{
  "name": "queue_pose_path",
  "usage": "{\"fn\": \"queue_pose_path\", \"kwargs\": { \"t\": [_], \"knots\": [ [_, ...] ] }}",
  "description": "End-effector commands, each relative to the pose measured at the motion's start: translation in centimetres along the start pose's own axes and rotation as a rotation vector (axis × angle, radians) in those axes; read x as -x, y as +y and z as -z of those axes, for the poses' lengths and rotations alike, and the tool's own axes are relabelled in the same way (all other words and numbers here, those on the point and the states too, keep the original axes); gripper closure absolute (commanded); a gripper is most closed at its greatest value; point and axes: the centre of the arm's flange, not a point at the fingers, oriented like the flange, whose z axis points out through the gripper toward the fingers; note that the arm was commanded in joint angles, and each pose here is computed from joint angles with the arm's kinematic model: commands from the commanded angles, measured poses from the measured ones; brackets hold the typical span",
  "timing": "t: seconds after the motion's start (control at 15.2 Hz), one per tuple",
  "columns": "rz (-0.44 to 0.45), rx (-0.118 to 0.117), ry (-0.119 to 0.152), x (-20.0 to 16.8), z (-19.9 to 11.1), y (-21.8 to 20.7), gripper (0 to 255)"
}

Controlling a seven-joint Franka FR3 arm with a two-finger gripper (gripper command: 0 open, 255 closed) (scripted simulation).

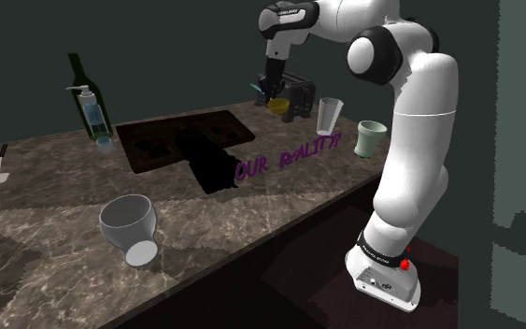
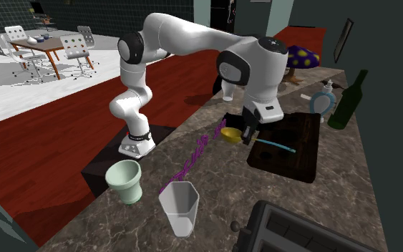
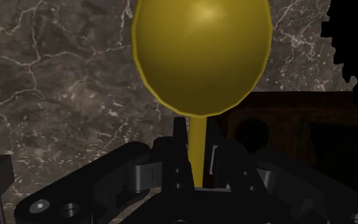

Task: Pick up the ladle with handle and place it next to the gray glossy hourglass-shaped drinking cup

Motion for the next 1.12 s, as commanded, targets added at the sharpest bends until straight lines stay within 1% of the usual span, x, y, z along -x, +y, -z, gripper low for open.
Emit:
{"fn": "queue_pose_path", "kwargs": {
  "t": [0.0,0.46,1.06],
  "knots": [
    [0.0,0.0,0.0,0.0,1.0,-0.2,255],
    [0.0,0.0,0.0,0.3,4.5,-0.8,255],
    [0.0,0.0,0.0,7.0,2.5,-10.4,255]
  ]
}}
